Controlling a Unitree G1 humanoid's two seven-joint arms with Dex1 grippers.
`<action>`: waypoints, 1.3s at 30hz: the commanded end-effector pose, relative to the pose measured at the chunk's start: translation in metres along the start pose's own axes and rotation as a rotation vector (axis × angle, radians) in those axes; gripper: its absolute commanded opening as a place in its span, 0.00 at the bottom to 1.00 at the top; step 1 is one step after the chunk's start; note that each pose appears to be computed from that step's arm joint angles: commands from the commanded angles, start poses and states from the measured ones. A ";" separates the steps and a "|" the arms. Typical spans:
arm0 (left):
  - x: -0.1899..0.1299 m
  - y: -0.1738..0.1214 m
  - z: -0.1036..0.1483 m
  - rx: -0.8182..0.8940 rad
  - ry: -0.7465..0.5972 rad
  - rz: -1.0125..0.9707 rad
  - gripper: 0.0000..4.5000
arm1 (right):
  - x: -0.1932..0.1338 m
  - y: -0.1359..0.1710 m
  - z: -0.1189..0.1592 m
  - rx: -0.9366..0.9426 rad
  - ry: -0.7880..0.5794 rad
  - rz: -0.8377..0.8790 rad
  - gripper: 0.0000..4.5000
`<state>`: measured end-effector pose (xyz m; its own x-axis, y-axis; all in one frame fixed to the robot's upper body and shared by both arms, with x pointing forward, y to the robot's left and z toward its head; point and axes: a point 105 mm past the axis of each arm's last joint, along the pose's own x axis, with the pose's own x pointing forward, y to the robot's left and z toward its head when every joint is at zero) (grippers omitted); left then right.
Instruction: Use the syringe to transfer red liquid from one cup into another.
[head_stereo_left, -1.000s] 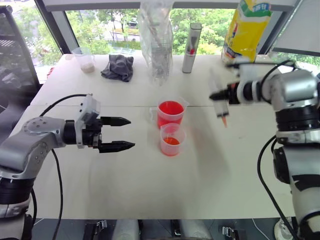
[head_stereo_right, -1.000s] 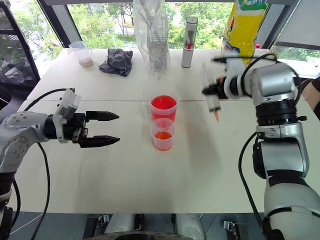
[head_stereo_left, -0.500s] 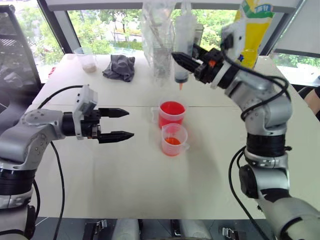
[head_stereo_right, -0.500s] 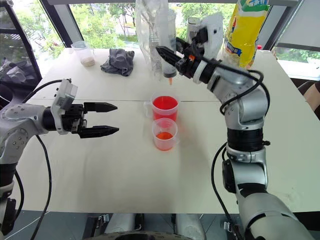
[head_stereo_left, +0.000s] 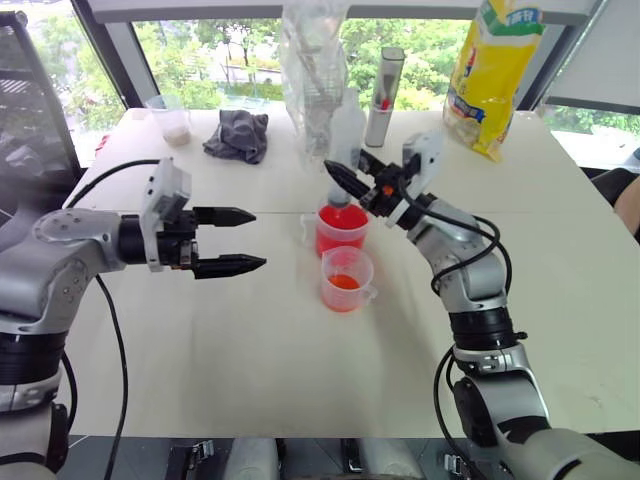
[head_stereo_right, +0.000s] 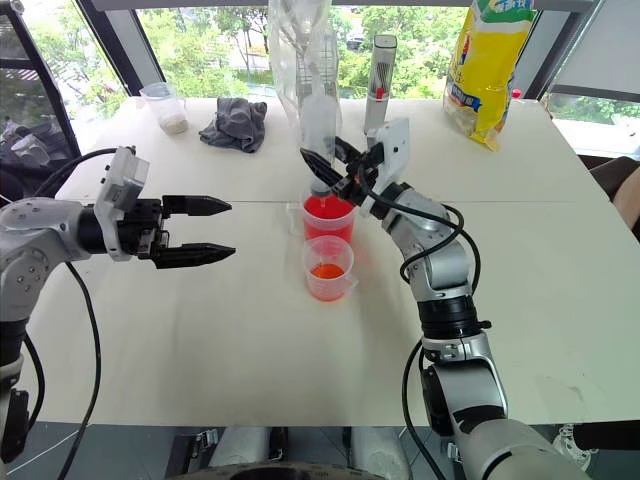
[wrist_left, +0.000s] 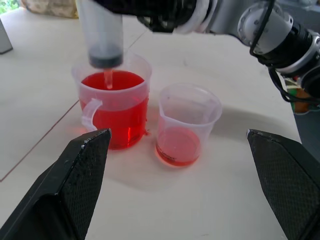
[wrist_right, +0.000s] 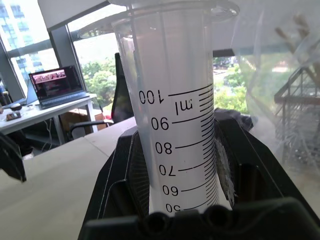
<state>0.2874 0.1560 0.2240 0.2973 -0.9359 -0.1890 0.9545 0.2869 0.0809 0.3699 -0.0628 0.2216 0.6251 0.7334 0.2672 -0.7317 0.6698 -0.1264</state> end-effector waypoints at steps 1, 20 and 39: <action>0.001 0.006 0.020 0.053 -0.057 0.022 1.00 | 0.001 0.003 0.008 -0.025 -0.041 0.011 0.32; 0.073 0.027 0.089 0.139 -0.300 -0.062 1.00 | -0.001 0.001 -0.001 -0.052 -0.015 0.004 0.32; 0.110 0.032 0.094 0.138 -0.292 -0.139 0.82 | -0.001 0.006 -0.002 -0.064 -0.008 0.023 0.32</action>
<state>0.3505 0.0475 0.2871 0.1438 -0.9868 0.0749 0.9750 0.1543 0.1600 0.3720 -0.0617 0.2041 0.6327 0.7407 0.2260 -0.7293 0.6680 -0.1478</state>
